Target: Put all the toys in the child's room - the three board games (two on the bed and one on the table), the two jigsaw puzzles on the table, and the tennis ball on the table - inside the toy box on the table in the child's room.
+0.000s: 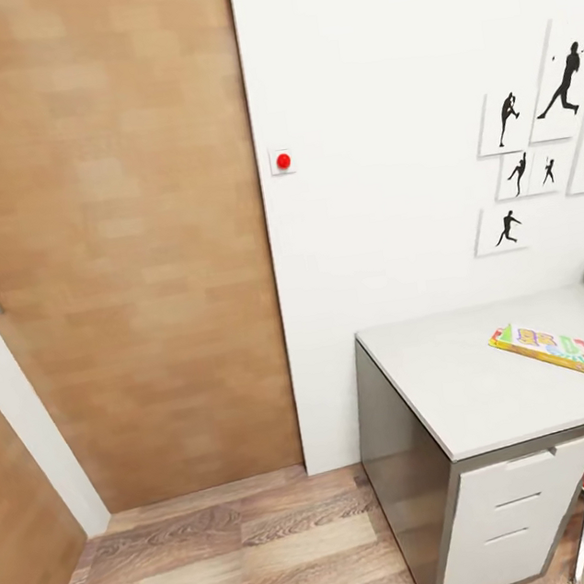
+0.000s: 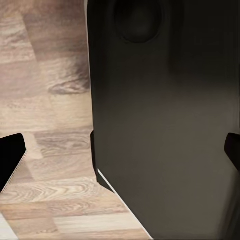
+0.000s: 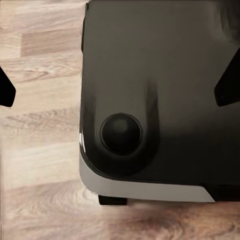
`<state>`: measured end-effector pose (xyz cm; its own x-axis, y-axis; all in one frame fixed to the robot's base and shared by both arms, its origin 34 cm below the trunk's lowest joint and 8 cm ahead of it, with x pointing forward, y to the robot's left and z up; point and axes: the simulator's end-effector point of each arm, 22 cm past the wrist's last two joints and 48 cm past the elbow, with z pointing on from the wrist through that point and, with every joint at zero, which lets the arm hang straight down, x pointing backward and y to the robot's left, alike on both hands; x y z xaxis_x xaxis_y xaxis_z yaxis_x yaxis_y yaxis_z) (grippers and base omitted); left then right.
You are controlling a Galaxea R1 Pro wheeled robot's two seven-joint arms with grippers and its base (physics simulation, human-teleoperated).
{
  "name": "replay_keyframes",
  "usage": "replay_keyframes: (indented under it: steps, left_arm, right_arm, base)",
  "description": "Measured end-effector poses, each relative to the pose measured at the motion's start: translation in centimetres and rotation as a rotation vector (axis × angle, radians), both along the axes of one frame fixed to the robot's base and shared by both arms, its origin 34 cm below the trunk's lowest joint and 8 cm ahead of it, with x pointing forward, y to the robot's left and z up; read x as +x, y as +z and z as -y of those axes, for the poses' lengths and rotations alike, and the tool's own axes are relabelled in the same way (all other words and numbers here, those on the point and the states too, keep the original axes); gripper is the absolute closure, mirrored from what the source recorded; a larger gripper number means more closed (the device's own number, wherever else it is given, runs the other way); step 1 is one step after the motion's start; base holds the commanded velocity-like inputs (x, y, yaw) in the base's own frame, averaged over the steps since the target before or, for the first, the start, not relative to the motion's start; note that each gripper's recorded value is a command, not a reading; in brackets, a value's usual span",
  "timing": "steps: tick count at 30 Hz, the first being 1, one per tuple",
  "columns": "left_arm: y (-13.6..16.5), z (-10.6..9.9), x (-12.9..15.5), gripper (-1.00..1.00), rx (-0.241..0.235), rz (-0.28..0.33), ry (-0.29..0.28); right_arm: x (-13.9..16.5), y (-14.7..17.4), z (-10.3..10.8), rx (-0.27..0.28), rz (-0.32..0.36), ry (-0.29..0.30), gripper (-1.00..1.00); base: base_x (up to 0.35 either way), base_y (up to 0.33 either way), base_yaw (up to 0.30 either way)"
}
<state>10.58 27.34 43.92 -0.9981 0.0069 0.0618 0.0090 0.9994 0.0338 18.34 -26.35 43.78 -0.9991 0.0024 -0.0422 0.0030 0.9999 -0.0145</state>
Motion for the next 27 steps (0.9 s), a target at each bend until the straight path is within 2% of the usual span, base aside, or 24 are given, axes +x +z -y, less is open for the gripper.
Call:
replay_keyframes:
  steps: [27]
  left_arm:
    - [-0.1, 0.8, 2.4, -1.0, -0.011, 0.046, 0.0]
  right_arm:
    - [0.5, 0.0, 0.6, -0.006, 0.004, -0.008, -1.0]
  base:
    - [0.0, 0.0, -0.274]
